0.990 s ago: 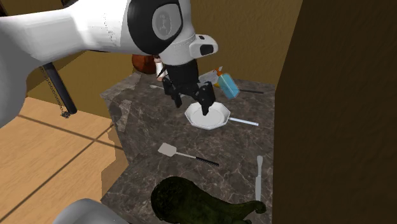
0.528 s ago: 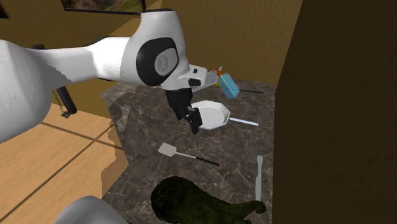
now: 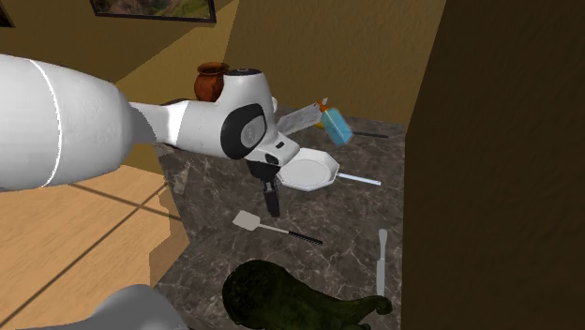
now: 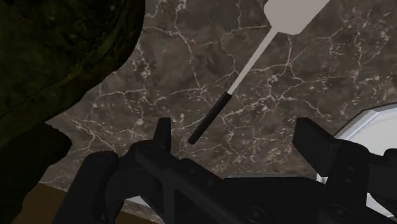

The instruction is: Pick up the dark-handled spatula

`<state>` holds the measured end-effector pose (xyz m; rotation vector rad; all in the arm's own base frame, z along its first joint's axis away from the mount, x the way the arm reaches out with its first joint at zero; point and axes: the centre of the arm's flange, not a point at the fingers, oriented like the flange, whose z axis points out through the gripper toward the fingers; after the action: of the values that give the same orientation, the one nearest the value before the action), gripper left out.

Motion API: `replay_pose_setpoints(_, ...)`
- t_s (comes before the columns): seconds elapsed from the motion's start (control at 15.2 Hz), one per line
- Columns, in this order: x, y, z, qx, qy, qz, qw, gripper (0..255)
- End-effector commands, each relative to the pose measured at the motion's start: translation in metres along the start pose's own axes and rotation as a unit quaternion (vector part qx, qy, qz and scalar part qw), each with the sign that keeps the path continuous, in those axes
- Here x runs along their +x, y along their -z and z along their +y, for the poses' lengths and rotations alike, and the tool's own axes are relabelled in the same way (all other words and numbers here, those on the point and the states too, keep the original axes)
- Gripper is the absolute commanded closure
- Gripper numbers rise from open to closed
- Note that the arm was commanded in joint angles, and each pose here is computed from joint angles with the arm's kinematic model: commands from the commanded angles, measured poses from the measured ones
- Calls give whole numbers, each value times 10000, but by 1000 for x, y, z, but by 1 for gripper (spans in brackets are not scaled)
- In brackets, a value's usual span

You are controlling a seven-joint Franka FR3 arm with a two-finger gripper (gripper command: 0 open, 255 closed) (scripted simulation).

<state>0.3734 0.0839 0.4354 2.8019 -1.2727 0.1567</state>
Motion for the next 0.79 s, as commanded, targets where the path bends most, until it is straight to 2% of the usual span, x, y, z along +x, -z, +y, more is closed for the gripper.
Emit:
replay_pose_setpoints(0.0, 1, -25, -10, -36, -624, -55, 9980, 0)
replay_pose_setpoints(0.2, 3, -62, -27, -97, -1475, -140, 9889, 0)
replay_pose_setpoints(0.33, 5, -86, -37, -137, -2037, -197, 9787, 0)
replay_pose_setpoints(0.46, 9, -111, -48, -177, -2592, -252, 9653, 0)
replay_pose_setpoints(0.53, 10, -116, -50, -185, -2700, -263, 9623, 0)
replay_pose_setpoints(0.73, 8, -131, -50, -185, -2700, -263, 9623, 0)
